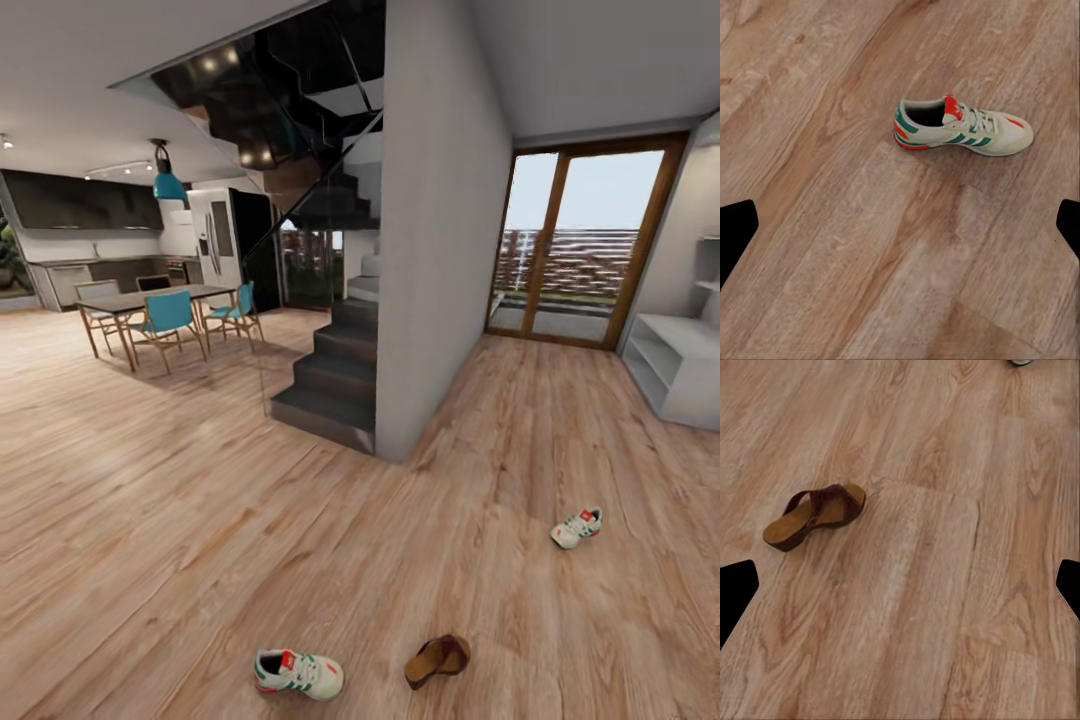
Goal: Pick up the two gym shoes and the two sandals from the corridor floor and place them onto the hallstand (shoe rack) in the corridor, making sure they are on the rack and not on the floor. Arrange them so the two gym shoes are next to each other and the two sandals are next to each other.
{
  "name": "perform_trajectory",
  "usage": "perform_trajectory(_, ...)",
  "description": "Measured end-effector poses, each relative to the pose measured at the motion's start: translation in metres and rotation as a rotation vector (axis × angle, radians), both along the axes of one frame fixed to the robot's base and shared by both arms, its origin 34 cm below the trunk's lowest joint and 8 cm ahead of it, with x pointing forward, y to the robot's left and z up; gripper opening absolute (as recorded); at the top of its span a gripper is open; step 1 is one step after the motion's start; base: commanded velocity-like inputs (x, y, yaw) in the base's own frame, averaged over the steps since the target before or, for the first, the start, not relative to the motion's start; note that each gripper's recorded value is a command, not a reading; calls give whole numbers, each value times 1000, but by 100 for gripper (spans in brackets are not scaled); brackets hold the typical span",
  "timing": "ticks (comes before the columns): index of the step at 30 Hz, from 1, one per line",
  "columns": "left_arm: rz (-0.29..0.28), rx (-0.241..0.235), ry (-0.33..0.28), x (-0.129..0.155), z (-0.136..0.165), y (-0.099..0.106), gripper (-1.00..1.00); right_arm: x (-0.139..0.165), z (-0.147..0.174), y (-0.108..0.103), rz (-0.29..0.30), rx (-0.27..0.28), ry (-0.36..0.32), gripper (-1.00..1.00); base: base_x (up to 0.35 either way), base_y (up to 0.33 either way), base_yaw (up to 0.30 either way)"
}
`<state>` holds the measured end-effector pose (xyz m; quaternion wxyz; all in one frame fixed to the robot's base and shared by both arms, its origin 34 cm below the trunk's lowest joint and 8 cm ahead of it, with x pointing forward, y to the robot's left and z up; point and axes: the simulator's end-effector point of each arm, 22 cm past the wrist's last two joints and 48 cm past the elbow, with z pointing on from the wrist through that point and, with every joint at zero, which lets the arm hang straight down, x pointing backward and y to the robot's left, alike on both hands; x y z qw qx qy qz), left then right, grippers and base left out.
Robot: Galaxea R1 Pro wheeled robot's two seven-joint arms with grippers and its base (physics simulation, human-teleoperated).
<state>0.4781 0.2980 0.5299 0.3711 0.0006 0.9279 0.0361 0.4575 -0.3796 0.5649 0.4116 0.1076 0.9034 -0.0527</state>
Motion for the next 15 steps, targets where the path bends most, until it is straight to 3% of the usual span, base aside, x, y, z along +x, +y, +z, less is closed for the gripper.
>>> perform_trajectory(10,-3,1,0,0,0,0,100,0,0,0,2,0,0,100,335,0,-300)
perform_trajectory(15,-3,1,0,1,0,0,100,0,0,0,2,-1,1,100,122,0,-300)
